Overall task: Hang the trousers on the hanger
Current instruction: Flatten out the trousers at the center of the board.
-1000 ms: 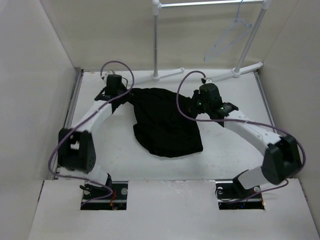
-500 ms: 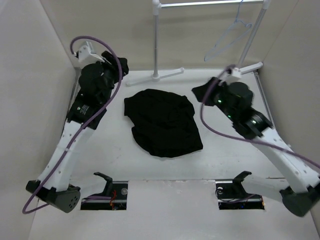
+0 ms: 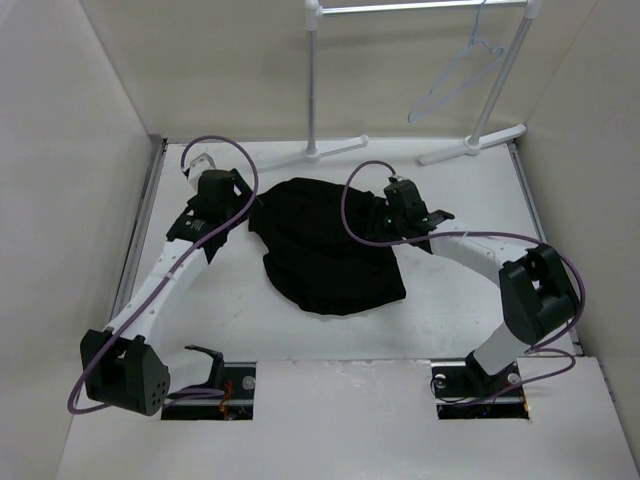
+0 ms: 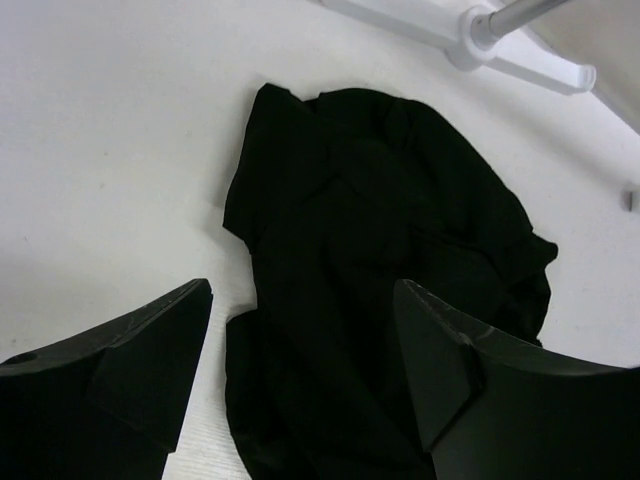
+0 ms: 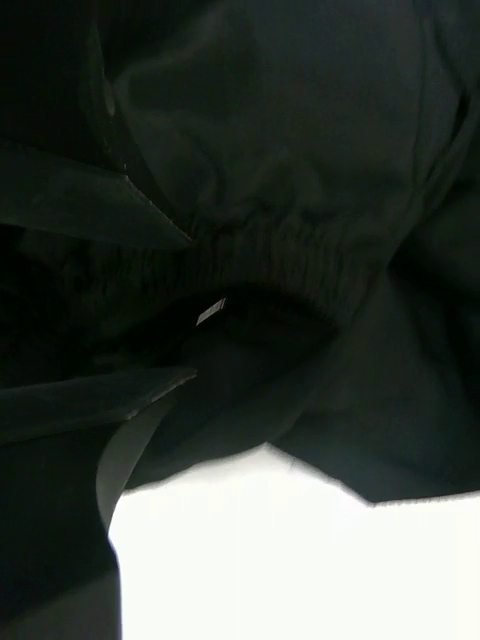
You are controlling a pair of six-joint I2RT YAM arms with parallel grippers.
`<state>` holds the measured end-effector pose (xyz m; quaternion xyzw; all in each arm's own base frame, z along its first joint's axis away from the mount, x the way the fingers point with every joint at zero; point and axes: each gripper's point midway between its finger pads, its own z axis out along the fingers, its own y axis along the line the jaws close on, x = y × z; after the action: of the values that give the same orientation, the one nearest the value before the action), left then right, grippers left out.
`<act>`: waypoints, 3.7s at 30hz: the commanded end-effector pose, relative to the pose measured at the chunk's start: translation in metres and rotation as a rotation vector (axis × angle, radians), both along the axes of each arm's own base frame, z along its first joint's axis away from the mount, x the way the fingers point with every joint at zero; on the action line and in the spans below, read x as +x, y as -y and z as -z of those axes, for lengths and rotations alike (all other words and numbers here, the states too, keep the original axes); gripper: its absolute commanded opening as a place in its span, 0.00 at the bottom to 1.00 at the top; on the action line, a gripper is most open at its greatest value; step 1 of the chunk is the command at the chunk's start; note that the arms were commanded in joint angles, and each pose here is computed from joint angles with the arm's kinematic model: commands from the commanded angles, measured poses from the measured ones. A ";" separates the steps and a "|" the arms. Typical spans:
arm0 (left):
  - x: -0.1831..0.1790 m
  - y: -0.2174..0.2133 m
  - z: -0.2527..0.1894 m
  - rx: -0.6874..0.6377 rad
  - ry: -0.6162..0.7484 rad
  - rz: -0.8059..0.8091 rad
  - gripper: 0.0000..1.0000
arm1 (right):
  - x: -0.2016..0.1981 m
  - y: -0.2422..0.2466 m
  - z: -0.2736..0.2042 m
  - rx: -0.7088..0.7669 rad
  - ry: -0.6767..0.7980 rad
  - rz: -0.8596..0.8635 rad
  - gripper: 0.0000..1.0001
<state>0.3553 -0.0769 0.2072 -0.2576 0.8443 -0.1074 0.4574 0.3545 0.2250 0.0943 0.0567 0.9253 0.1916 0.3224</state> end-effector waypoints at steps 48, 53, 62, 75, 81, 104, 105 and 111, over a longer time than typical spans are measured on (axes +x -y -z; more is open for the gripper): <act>0.133 0.239 0.132 -0.122 -0.201 0.407 0.25 | -0.127 0.196 -0.150 0.120 0.368 0.559 0.06; 0.132 0.178 0.015 -0.068 0.023 0.287 0.11 | -0.123 0.191 -0.159 0.138 0.385 0.538 0.05; 0.066 0.048 -0.172 0.218 0.309 0.150 0.18 | -0.124 0.191 -0.235 0.201 0.538 0.529 0.04; 0.060 -0.028 -0.034 0.425 -0.049 -0.049 0.82 | -0.081 0.198 -0.184 0.116 0.411 0.580 0.03; 0.012 -0.072 0.010 0.267 -0.114 -0.186 0.83 | -0.086 0.228 -0.167 0.037 0.382 0.668 0.03; -0.156 -0.046 0.156 0.032 -0.567 -0.284 0.49 | -0.105 0.195 -0.115 0.061 0.257 0.531 0.04; -0.160 -0.047 0.160 0.037 -0.578 -0.286 0.53 | -0.105 0.195 -0.116 0.061 0.257 0.531 0.04; -0.150 -0.062 0.176 0.091 -0.577 -0.341 0.61 | -0.103 0.192 -0.118 0.066 0.260 0.524 0.04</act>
<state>0.1957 -0.0304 0.0323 -0.3767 0.9028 0.0518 0.2009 0.2458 0.0269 0.1977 0.2937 0.8322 0.1235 0.4538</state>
